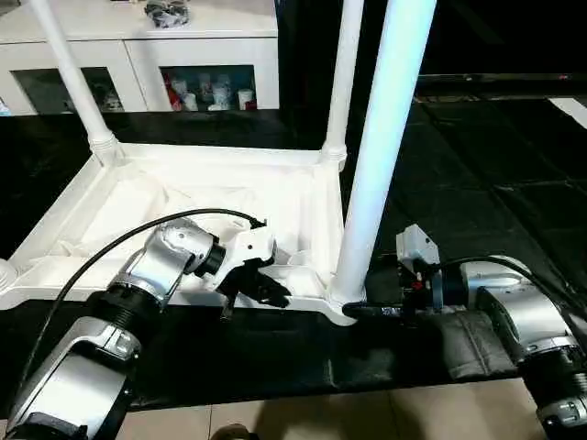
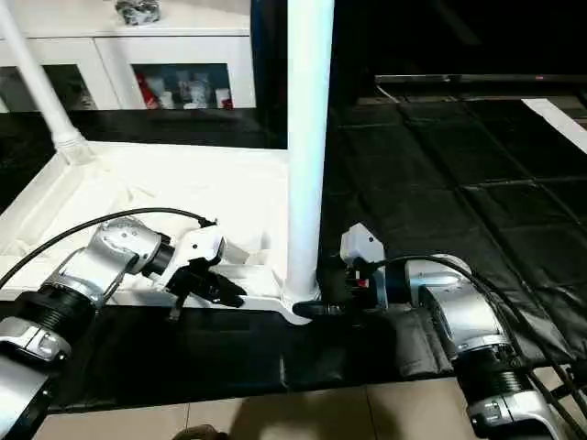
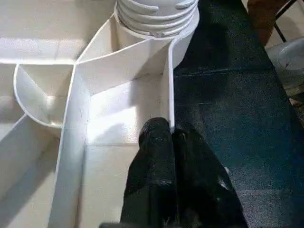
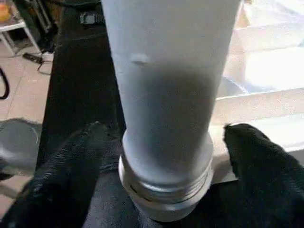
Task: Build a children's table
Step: Rotate leg to tighten
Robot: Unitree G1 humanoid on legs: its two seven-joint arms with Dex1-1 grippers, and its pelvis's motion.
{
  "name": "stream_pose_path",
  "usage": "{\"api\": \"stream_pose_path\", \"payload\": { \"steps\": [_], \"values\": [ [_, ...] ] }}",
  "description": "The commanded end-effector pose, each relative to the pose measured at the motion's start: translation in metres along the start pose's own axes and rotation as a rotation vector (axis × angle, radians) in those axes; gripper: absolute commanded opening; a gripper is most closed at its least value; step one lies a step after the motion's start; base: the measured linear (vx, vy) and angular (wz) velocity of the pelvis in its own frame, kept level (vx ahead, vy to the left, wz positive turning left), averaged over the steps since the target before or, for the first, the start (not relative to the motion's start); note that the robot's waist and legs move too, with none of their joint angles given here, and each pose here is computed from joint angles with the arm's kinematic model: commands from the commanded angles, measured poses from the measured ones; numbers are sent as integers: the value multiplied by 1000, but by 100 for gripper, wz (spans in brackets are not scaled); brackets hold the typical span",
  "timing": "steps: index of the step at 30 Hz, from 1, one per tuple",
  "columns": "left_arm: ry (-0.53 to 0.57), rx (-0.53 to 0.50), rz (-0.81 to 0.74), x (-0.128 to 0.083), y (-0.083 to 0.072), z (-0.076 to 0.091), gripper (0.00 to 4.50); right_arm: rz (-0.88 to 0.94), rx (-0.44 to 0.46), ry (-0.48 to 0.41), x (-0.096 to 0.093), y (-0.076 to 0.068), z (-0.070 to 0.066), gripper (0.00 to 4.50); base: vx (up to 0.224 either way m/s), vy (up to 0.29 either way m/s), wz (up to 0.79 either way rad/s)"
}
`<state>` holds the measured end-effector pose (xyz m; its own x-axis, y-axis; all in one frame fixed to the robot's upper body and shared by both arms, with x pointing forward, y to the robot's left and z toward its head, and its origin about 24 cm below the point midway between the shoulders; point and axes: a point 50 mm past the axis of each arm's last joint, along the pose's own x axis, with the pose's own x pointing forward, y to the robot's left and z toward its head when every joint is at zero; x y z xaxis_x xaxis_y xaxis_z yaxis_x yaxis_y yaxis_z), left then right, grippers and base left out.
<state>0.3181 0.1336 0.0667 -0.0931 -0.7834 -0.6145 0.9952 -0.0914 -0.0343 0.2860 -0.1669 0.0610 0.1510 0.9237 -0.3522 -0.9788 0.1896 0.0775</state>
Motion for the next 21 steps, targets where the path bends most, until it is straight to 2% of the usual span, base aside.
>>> {"api": "stream_pose_path", "payload": {
  "steps": [1,14,21],
  "values": [
    [13,66,-66,5,-4,7,0,16,-32,21,2,-2,3,379,0,0,0],
    [17,67,-52,6,-3,6,0,22,-23,-7,8,-5,6,269,0,0,0],
    [23,13,11,10,1,5,0,32,11,-62,14,-1,6,261,0,0,0]
  ]
}}
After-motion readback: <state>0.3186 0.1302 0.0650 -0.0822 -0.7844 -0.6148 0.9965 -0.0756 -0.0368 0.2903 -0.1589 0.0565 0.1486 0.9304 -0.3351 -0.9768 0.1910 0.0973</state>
